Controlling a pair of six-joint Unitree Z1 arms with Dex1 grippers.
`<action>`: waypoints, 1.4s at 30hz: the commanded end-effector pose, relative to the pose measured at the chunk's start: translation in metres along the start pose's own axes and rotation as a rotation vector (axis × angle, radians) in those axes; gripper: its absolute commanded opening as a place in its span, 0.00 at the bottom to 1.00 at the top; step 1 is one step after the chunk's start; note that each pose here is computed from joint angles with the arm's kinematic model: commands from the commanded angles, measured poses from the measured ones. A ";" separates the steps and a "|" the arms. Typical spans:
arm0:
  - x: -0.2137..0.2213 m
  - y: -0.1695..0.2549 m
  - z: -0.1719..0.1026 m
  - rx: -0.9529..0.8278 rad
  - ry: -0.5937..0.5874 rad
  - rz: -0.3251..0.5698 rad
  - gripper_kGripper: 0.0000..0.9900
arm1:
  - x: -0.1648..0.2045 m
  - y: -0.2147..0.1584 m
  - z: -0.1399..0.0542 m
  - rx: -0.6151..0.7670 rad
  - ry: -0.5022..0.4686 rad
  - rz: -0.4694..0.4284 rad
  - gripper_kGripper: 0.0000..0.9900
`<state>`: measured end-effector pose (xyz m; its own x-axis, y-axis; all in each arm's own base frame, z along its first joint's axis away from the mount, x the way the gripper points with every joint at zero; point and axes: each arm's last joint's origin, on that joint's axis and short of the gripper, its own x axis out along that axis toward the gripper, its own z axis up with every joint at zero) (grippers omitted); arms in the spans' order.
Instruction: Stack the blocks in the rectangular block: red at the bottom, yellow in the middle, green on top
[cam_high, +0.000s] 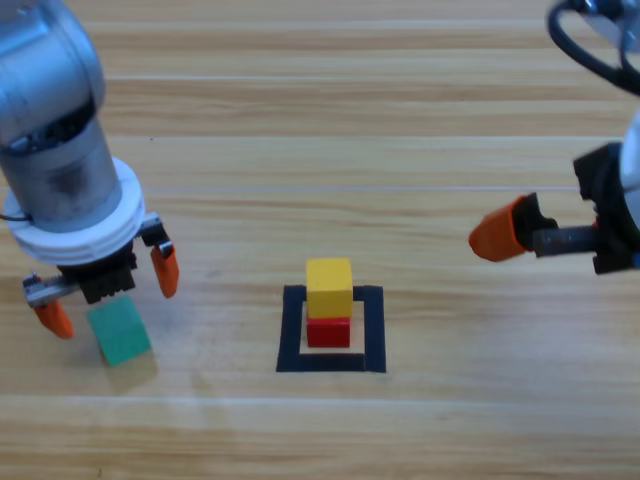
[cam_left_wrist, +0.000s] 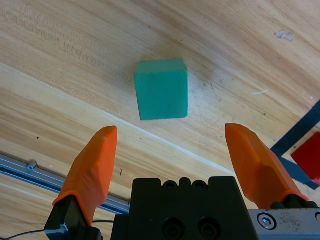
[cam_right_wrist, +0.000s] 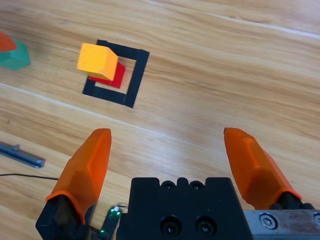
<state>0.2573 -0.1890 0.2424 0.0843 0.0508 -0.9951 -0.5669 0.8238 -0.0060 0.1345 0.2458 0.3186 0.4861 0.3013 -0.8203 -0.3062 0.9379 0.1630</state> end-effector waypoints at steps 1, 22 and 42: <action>0.021 -0.004 0.017 -0.057 0.031 0.044 0.93 | 0.001 -0.018 0.000 0.032 -0.043 -0.037 1.00; 0.063 -0.016 0.031 -0.068 0.073 0.067 0.93 | 0.005 -0.020 -0.003 0.033 -0.041 -0.065 1.00; 0.068 -0.002 0.026 -0.034 0.095 0.071 0.87 | 0.023 -0.014 -0.016 -0.137 -0.038 0.126 1.00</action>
<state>0.2862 -0.1816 0.1873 -0.0029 0.0485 -0.9988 -0.5879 0.8079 0.0409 0.1359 0.2457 0.3052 0.4839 0.3585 -0.7984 -0.4410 0.8878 0.1314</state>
